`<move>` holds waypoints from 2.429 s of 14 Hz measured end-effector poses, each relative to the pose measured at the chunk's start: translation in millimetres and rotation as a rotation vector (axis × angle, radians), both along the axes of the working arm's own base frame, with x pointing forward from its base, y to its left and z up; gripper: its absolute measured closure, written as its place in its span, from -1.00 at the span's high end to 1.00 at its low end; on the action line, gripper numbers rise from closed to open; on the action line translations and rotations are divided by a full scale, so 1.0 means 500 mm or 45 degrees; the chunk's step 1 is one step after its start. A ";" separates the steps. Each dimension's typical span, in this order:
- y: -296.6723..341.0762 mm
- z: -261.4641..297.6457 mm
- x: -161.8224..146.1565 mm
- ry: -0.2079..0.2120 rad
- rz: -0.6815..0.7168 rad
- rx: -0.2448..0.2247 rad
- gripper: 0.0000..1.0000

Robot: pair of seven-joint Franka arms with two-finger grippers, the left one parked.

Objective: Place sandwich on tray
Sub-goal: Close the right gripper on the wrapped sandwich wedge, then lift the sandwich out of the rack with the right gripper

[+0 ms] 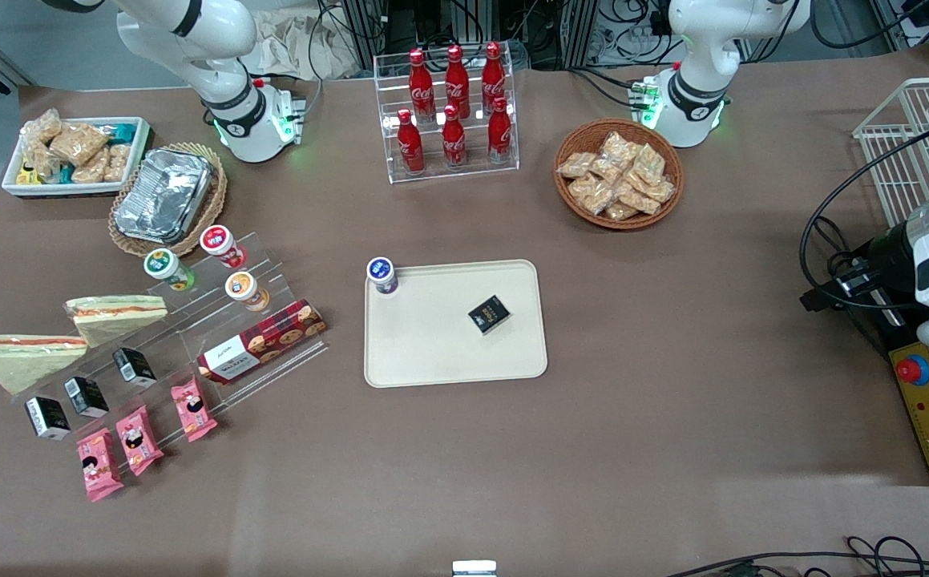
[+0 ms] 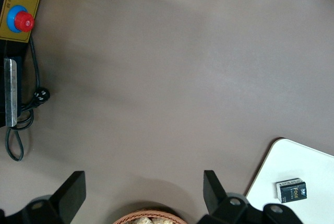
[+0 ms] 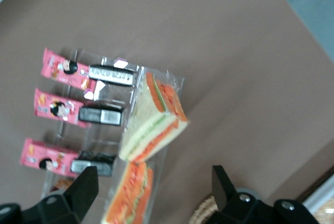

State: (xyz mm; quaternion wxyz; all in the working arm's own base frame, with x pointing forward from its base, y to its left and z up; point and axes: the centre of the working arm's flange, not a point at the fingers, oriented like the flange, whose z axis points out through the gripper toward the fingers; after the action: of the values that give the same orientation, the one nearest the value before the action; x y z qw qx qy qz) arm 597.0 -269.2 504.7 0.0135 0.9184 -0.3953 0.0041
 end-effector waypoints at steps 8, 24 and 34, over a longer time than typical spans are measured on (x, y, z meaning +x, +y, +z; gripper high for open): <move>-0.062 -0.116 0.000 0.001 -0.376 0.046 0.94; -0.053 -0.189 0.030 -0.029 -0.470 0.061 0.89; -0.049 -0.241 0.042 -0.006 -0.477 0.071 0.25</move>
State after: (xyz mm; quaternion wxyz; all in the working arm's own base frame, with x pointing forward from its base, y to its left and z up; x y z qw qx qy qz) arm 618.0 -293.8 384.1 -0.0123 0.8288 -0.5593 -0.0074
